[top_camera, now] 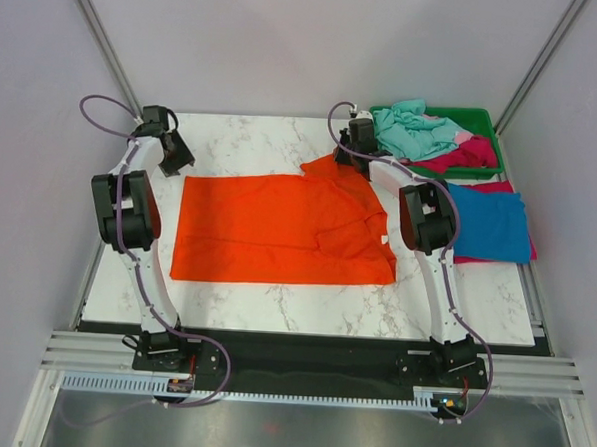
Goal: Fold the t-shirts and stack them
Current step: Fold the tshirt
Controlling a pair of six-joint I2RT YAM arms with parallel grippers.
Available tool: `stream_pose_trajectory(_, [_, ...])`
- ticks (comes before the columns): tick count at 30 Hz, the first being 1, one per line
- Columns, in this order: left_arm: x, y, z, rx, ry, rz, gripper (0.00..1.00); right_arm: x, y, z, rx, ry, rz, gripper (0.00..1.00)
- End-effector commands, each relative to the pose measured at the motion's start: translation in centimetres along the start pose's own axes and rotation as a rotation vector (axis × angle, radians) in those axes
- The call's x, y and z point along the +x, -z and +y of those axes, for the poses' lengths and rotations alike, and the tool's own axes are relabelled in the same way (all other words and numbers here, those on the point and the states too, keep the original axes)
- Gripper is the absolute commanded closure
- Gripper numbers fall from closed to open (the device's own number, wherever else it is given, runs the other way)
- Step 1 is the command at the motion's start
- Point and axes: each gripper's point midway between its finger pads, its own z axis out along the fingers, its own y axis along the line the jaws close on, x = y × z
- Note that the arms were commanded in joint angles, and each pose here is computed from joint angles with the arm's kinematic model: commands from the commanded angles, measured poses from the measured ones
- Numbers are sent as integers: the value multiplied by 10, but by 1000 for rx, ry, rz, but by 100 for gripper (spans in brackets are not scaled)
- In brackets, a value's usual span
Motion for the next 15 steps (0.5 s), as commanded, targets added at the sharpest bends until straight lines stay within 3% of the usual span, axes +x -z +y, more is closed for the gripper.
stream_pose_trajectory(1, [-19,-10,-7,103,-32,-11,44,37,4,2,-40,-38,127,100])
stream_pose_trajectory(15, [13,-31,-9,141,-25,58,48,44,-2,-7,-53,-87,151,100])
